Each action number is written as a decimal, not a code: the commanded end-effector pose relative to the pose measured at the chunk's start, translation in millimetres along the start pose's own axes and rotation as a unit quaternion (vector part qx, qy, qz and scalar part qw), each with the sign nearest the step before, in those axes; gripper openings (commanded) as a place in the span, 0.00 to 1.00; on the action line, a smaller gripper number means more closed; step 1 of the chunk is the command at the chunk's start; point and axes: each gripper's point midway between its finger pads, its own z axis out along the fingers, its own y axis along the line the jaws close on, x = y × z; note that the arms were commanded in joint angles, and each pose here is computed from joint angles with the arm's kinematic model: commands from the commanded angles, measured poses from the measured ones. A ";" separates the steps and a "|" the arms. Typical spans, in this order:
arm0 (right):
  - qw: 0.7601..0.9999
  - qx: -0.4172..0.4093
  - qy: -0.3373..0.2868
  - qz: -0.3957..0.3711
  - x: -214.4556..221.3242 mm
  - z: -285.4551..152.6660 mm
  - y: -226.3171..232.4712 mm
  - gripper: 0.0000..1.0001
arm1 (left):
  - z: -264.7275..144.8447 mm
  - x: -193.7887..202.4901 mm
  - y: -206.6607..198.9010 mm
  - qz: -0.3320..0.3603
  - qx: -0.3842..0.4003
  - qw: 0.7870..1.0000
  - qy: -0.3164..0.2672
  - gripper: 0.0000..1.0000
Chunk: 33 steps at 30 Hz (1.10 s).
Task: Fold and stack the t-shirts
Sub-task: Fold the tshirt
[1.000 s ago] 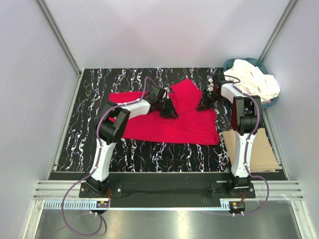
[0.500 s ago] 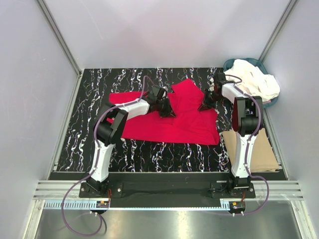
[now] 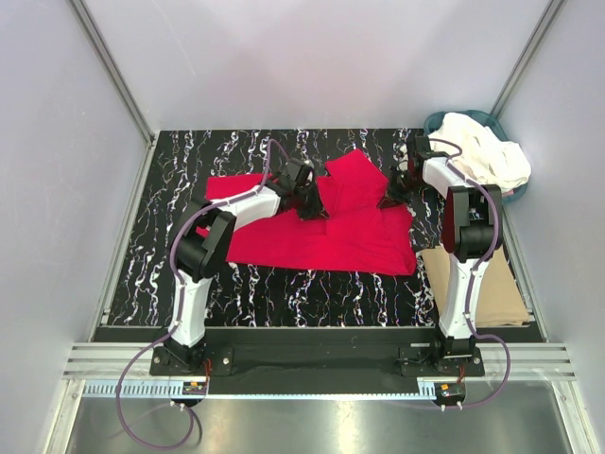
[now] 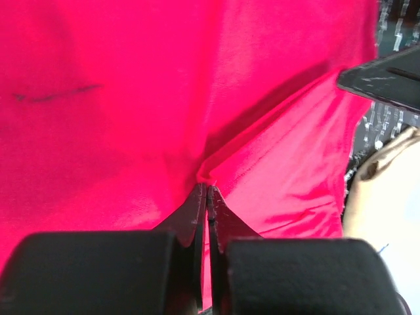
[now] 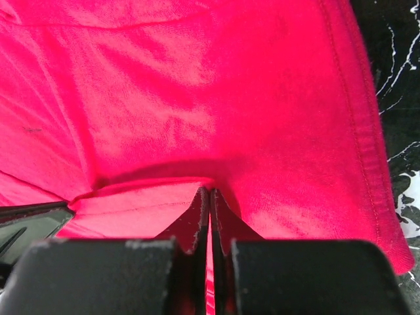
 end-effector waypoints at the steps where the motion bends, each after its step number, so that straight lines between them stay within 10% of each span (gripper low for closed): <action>1: 1.000 0.003 -0.023 -0.018 -17.0 -0.6 -2.5 0.04 | 2.0 -13.0 2.0 0.006 -0.026 1.000 -0.017 0.05; 11: 0.997 0.055 -0.053 -0.002 -33.7 -47.1 1.2 0.43 | -59.5 -39.9 19.8 0.068 -0.124 0.989 -0.053 0.34; 20: 0.999 0.012 0.012 0.030 55.0 -81.7 20.7 0.52 | -141.8 2.9 100.9 0.050 -0.155 0.987 -0.008 0.36; 33: 0.996 0.021 0.084 0.034 149.6 -79.8 -14.4 0.08 | -192.8 9.4 217.0 -0.069 -0.199 0.977 -0.009 0.32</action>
